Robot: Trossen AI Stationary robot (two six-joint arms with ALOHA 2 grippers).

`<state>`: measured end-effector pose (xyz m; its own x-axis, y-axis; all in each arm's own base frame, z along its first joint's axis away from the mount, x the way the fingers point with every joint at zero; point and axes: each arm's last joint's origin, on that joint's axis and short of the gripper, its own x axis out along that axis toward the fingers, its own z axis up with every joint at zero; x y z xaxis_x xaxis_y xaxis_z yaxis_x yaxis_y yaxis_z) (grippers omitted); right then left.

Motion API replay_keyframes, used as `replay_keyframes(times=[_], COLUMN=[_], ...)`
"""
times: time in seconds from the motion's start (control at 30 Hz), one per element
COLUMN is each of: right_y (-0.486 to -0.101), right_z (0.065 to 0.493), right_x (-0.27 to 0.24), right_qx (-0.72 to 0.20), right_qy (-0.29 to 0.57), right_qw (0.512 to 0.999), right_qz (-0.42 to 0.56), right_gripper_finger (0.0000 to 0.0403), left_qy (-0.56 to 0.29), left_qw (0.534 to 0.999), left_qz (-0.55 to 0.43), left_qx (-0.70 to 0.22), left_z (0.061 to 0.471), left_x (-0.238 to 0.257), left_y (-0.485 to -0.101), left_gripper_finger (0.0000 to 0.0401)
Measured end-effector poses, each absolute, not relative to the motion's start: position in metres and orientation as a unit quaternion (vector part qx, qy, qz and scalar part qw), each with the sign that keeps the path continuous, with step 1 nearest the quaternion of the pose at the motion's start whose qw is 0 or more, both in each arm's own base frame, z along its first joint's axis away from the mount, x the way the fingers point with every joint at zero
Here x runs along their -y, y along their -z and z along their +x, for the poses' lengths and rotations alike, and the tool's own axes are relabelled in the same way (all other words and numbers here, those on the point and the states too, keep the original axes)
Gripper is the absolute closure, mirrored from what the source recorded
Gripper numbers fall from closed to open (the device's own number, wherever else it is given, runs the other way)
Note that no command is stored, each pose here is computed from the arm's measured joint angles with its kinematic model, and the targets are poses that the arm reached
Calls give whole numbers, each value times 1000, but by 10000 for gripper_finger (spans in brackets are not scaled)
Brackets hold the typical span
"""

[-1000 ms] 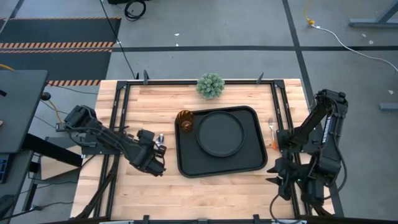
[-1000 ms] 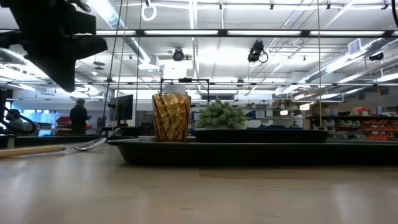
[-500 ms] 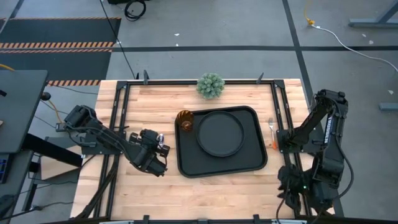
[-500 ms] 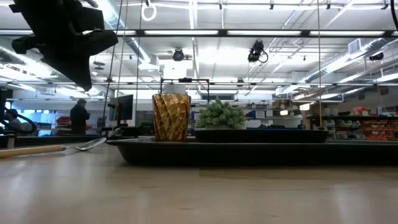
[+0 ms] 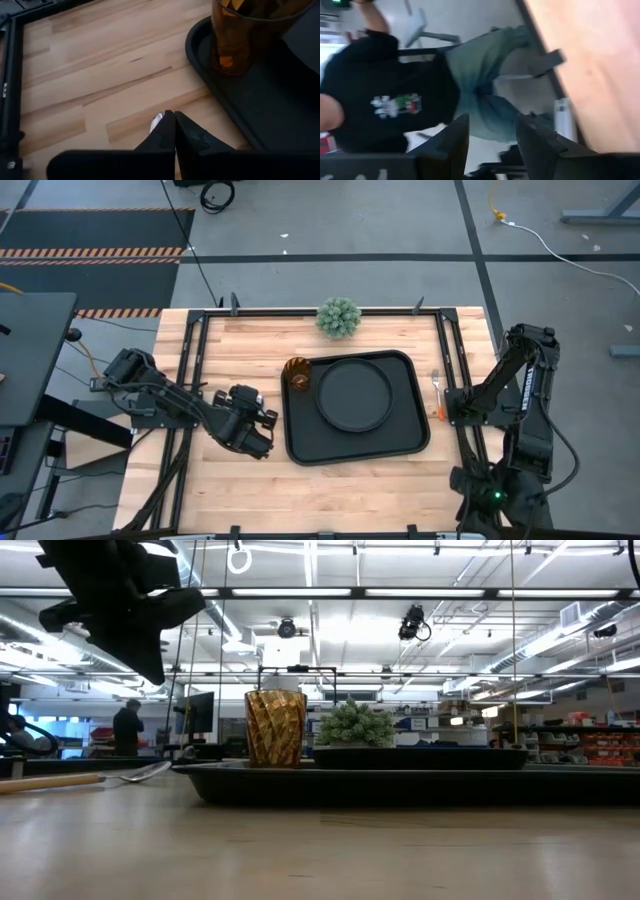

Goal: Pick and place plate/cup/fork/spoon on tray
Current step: Put the orange spoon on the black serving tray to the left of the black plate

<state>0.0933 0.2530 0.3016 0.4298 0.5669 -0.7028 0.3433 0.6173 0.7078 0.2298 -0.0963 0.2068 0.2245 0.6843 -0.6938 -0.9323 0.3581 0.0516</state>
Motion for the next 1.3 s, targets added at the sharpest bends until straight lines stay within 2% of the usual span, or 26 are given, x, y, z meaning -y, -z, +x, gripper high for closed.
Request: replay_keyframes(times=[0.77,1.13,1.23,1.3], right_y=[-338,-343,-344,-344], right_z=[101,103,111,116], right_x=[-276,-277,-273,-271], right_qx=[-446,-436,-462,-454], right_qy=[-219,-237,-248,-261], right_qw=[656,641,618,636], right_qz=[569,585,585,566], right_gripper_finger=[239,239,239,239], left_qy=[-524,-346,-297,-266], left_qw=[760,852,869,876], left_qz=[-216,-291,-318,-336], left_qx=[-319,-263,-235,-222], left_z=[233,254,254,257], left_x=[98,152,172,183], left_y=[-206,-212,-217,-218], left_gripper_finger=[399,399,399,399])
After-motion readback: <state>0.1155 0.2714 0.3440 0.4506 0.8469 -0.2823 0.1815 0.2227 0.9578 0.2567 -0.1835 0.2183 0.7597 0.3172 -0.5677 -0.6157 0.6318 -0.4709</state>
